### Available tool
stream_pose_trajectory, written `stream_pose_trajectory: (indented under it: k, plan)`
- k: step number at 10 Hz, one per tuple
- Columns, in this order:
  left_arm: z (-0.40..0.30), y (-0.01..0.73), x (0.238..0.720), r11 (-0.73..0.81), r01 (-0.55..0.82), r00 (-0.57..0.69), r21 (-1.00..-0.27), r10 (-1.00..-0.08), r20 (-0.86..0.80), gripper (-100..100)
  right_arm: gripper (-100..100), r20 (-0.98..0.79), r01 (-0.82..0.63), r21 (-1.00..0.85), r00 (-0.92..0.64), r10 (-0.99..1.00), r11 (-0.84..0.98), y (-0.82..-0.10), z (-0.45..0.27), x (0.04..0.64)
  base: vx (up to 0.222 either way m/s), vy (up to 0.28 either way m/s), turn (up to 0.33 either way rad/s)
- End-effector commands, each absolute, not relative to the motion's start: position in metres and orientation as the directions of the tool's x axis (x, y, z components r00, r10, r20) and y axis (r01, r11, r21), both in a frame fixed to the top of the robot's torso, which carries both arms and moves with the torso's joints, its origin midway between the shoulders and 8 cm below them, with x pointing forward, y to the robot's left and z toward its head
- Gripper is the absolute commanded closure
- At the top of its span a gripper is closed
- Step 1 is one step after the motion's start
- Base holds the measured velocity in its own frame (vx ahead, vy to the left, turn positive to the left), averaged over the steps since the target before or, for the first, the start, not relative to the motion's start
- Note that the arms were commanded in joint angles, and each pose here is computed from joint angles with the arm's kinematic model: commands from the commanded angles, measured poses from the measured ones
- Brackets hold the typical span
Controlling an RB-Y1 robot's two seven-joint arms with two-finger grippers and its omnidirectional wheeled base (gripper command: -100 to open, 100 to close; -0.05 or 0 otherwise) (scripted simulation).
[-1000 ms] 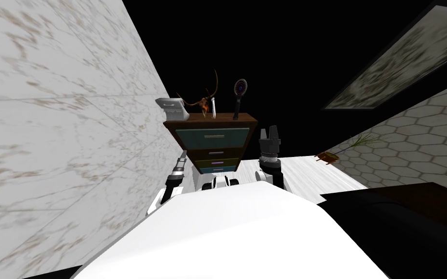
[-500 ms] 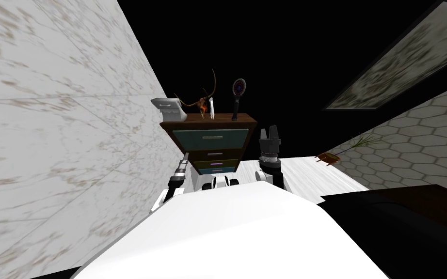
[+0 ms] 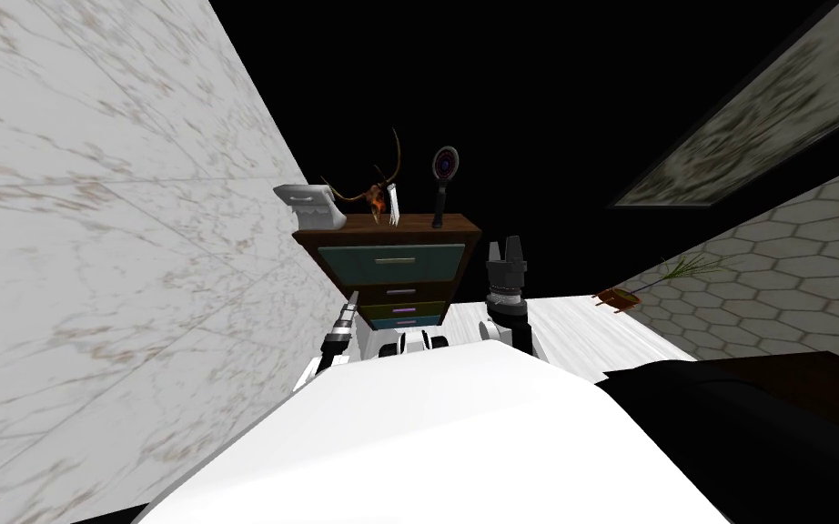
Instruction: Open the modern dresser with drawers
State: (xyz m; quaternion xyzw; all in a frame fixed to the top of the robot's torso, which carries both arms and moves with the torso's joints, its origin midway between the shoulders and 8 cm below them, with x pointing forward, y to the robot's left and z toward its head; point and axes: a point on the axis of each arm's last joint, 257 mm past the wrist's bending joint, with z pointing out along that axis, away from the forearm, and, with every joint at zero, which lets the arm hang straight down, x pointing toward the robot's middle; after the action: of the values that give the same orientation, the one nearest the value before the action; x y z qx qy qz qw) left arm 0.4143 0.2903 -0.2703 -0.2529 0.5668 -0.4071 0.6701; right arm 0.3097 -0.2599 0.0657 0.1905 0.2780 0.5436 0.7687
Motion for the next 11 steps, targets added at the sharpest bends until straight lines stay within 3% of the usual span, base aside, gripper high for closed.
stream_pose_trajectory:
  k: [1,11]
  plan:
    - [-0.293,0.287,0.413,0.538,0.231,0.008,-0.811,-0.834,-0.551,-100,0,-0.220,-0.730,0.595,0.254,0.942,0.336,-0.260,0.066,0.310,0.028,-0.034,0.004]
    - [-0.360,0.248,0.402,0.483,0.158,-0.052,-0.861,-0.867,-0.495,-100,0,-0.220,-0.730,0.595,0.254,0.942,0.336,-0.260,0.066,0.310,0.032,-0.038,0.005]
